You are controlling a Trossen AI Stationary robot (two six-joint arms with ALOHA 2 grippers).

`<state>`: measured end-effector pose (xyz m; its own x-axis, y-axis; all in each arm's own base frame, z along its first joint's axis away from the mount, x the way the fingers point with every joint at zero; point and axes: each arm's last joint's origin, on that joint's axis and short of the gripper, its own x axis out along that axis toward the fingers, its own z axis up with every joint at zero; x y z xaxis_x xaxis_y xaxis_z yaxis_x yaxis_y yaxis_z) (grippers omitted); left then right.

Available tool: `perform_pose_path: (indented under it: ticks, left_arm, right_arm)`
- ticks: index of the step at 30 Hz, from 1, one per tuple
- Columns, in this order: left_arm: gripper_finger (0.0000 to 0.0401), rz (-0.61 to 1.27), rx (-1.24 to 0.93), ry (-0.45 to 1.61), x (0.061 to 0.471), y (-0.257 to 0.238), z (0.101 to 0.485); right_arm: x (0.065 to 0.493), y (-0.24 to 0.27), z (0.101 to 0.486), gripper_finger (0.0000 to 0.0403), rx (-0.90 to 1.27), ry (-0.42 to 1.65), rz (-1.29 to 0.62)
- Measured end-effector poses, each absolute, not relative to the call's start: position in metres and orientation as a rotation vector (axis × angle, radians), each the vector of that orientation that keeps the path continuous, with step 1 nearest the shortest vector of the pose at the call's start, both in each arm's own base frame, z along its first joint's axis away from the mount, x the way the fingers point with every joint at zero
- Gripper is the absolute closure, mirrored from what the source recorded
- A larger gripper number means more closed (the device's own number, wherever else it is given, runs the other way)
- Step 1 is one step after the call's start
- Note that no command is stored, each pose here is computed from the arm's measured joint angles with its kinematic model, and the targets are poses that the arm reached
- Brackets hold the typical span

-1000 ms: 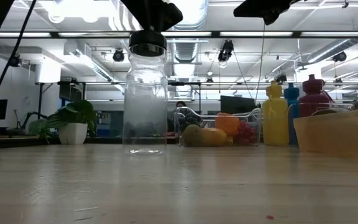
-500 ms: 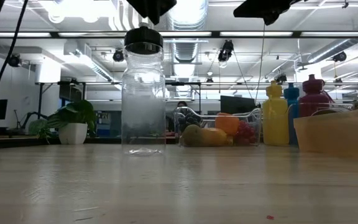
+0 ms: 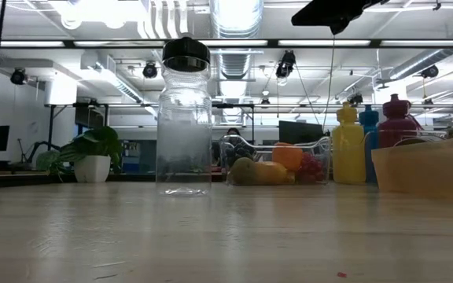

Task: Pick & Place Food Item
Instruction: Put the black water bottle into the right transparent bin

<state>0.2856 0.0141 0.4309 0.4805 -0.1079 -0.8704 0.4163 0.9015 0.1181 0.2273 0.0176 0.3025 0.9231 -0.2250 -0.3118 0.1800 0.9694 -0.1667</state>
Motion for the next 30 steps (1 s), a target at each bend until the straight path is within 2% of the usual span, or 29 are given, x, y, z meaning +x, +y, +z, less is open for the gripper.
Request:
perform_pose_path:
  ticks: [8, 17, 30]
  left_arm:
    - [0.0291, -0.295, 0.322, 0.933, 0.250, 0.009, 0.422]
    - [0.0292, -0.246, 0.331, 0.781, 0.212, 0.008, 0.402]
    - [0.0292, -0.223, 0.291, 0.760, 0.189, 0.006, 0.395]
  right_arm:
    - [0.258, 0.021, 0.305, 0.0365, -0.155, 0.354, -0.205]
    - [0.295, 0.026, 0.320, 0.0303, -0.180, 0.335, -0.192]
    - [0.360, 0.033, 0.313, 0.0235, -0.182, 0.393, -0.166]
